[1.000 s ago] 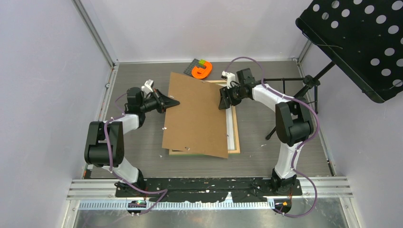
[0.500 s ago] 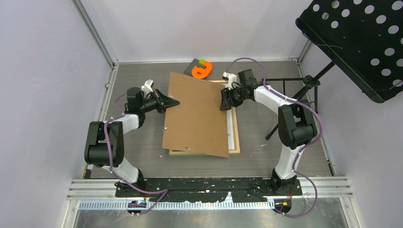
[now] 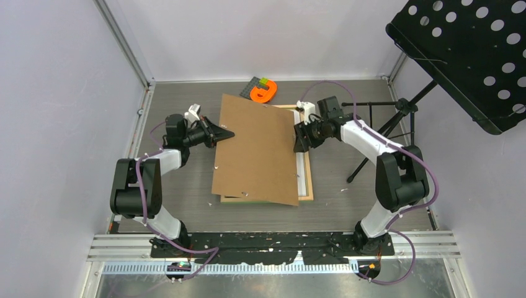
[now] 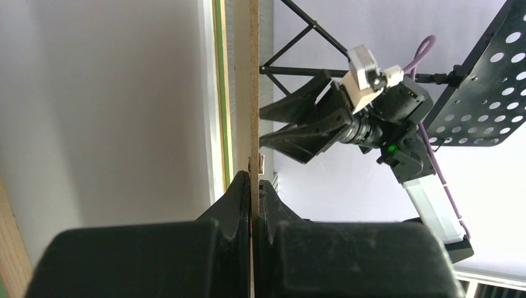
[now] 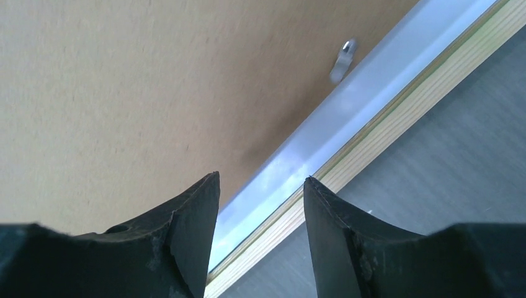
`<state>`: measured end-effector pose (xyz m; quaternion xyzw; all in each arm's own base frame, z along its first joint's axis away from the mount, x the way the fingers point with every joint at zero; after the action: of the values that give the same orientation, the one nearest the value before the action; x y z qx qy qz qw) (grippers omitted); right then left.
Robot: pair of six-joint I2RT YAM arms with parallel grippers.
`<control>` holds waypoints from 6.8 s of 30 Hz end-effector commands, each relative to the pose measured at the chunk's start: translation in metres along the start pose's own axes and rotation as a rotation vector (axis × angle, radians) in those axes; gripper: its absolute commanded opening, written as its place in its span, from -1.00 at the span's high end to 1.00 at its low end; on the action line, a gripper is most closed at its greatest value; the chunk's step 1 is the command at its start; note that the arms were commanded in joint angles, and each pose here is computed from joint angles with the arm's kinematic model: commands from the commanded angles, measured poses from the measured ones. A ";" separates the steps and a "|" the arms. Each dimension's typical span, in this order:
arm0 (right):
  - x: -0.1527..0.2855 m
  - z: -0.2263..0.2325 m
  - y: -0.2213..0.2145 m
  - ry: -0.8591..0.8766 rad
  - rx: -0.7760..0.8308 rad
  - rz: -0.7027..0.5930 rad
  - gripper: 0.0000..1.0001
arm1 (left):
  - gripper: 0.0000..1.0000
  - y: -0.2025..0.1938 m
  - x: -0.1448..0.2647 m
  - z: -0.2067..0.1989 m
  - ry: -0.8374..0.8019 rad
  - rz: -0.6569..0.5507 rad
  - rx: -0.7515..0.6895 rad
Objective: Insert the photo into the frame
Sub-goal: Adjust the photo frame item.
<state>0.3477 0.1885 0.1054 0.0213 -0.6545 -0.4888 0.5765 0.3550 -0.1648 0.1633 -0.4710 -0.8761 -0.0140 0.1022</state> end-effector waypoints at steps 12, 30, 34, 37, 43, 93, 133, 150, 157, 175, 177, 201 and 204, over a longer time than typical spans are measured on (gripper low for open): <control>0.030 0.074 -0.031 0.279 0.104 -0.049 -0.34 | 1.00 -0.004 0.007 -0.034 -0.067 0.001 -0.130; 0.016 0.108 -0.056 0.379 0.149 -0.002 -0.34 | 1.00 -0.003 0.010 -0.035 -0.058 -0.015 -0.149; 0.014 0.109 -0.058 0.382 0.154 0.008 -0.34 | 1.00 -0.003 0.010 -0.034 -0.057 -0.013 -0.139; 0.012 0.107 -0.058 0.368 0.161 0.015 -0.34 | 1.00 -0.003 0.010 -0.035 -0.059 -0.011 -0.138; 0.009 0.098 -0.054 0.326 0.177 0.021 -0.34 | 1.00 -0.005 0.011 -0.036 -0.061 -0.010 -0.138; 0.018 0.131 -0.069 0.412 0.207 0.068 -0.28 | 1.00 -0.005 0.013 -0.039 -0.064 -0.019 -0.149; 0.007 0.118 -0.057 0.349 0.206 0.086 -0.24 | 1.00 -0.005 0.013 -0.041 -0.069 -0.018 -0.144; 0.006 0.120 -0.058 0.345 0.206 0.090 -0.22 | 1.00 -0.003 0.012 -0.037 -0.070 -0.028 -0.133; 0.008 0.112 -0.059 0.291 0.215 0.102 -0.21 | 1.00 -0.002 0.011 -0.036 -0.068 -0.028 -0.130; 0.010 0.111 -0.057 0.277 0.218 0.099 -0.20 | 1.00 0.000 0.009 -0.036 -0.075 -0.026 -0.115; 0.010 0.110 -0.057 0.277 0.217 0.098 -0.20 | 1.00 0.001 0.008 -0.036 -0.087 -0.029 -0.106; 0.031 0.070 -0.041 0.177 0.127 0.060 -0.22 | 1.00 0.019 -0.009 -0.021 -0.133 -0.016 -0.018; 0.034 0.063 -0.040 0.164 0.101 0.050 -0.22 | 1.00 0.020 -0.010 -0.021 -0.135 -0.011 -0.016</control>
<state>0.2513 0.1878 0.0866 0.0588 -0.6183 -0.4126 0.6663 0.3755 -0.1630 0.1546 -0.4529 -0.8868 0.0180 0.0903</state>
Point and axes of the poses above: each gripper's point midway between its finger pads, its own x axis back along the fingers, its own z axis along the line the jaws close on, y = z × x, the point moved 1 cm from there along x, back along the fingers, and after that the axes turned 14 degrees about x, right-handed, at the moved point
